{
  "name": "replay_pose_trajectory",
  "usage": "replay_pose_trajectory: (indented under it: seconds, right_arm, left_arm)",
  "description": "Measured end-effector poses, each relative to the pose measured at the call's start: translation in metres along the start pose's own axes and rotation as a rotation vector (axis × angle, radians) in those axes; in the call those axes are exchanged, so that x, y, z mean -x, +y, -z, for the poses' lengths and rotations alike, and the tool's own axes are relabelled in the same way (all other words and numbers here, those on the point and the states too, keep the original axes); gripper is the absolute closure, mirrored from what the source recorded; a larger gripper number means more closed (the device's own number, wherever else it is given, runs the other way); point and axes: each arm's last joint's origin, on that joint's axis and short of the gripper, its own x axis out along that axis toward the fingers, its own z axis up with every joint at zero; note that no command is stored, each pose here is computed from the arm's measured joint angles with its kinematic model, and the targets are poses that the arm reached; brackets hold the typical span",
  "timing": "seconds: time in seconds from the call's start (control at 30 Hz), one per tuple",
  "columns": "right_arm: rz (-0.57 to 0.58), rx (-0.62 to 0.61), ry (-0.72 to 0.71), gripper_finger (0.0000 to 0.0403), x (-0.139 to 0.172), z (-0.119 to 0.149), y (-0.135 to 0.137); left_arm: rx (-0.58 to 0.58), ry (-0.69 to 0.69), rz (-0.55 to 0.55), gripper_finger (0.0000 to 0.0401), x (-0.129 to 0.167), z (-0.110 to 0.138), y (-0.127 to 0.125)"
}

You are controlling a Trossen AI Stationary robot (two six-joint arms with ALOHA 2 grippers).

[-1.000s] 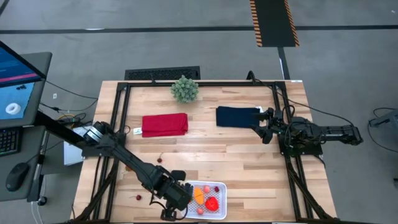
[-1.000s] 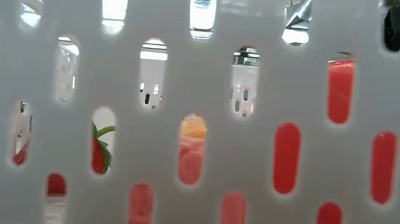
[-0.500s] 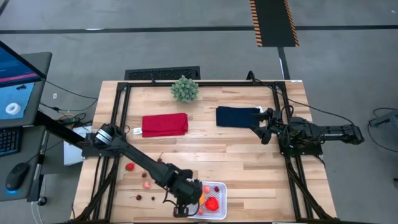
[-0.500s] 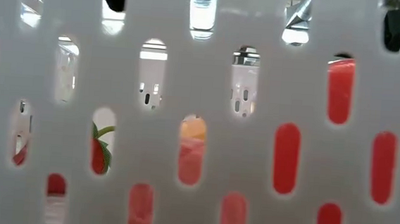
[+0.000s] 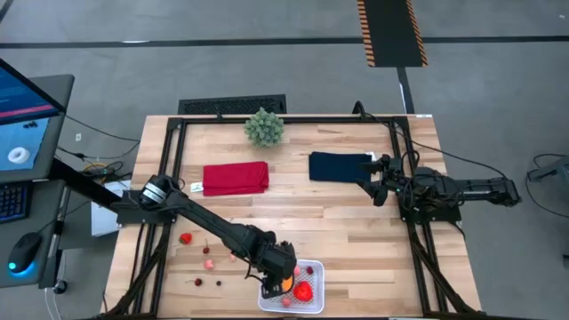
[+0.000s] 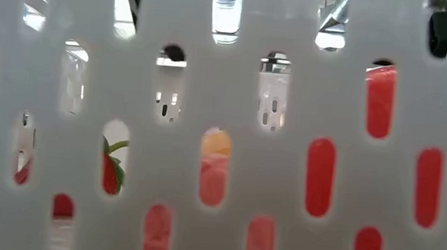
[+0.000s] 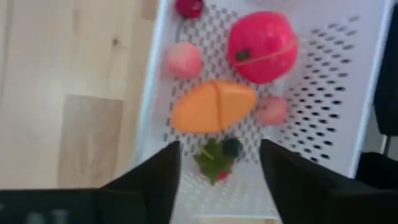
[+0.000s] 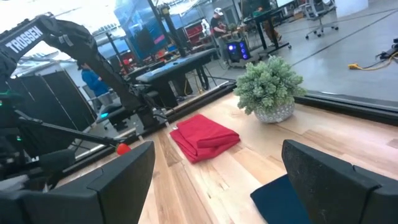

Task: Pick and placing Produce into tupperware
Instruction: Put the right peach into the white bin

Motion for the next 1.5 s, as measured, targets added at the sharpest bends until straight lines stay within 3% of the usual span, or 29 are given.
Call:
replay_pose_trajectory:
  seconds: [0.17, 0.27, 0.33, 0.47, 0.67, 0.83, 0.97, 1.23, 1.4, 1.5]
  right_arm:
    - [0.0, 0.0, 0.001, 0.0029, 0.0, 0.0, 0.0]
    - [0.0, 0.0, 0.001, 0.0029, 0.0, 0.0, 0.0]
    - [0.0, 0.0, 0.001, 0.0029, 0.0, 0.0, 0.0]
    - [0.0, 0.0, 0.001, 0.0029, 0.0, 0.0, 0.0]
    - [0.0, 0.0, 0.001, 0.0029, 0.0, 0.0, 0.0]
    - [0.0, 0.0, 0.001, 0.0029, 0.0, 0.0, 0.0]
    - [0.0, 0.0, 0.0, 0.0029, 0.0, 0.0, 0.0]
    - [0.0, 0.0, 0.001, 0.0029, 0.0, 0.0, 0.0]
    - [0.0, 0.0, 0.001, 0.0029, 0.0, 0.0, 0.0]
    - [0.0, 0.0, 0.001, 0.0029, 0.0, 0.0, 0.0]
  left_arm:
    - [0.05, 0.0, -0.028, 0.0127, -0.001, -0.003, 0.007]
    - [0.074, -0.005, -0.042, 0.0107, -0.001, -0.004, 0.009]
    - [0.152, -0.004, -0.094, 0.0101, 0.001, -0.003, 0.012]
    - [0.304, -0.039, -0.225, 0.0099, 0.018, -0.007, 0.015]
    - [0.248, -0.135, -0.316, 0.0099, 0.062, -0.021, 0.006]
    - [0.382, -0.03, -0.414, 0.0099, 0.082, -0.022, 0.026]
    - [0.555, 0.126, -0.491, 0.0099, 0.087, -0.015, 0.045]
    - [0.815, 0.321, -0.47, 0.0099, 0.067, -0.005, 0.063]
    - [0.877, 0.284, -0.523, 0.0099, 0.063, -0.002, 0.065]
    - [0.899, 0.173, -0.563, 0.0099, 0.069, -0.003, 0.065]
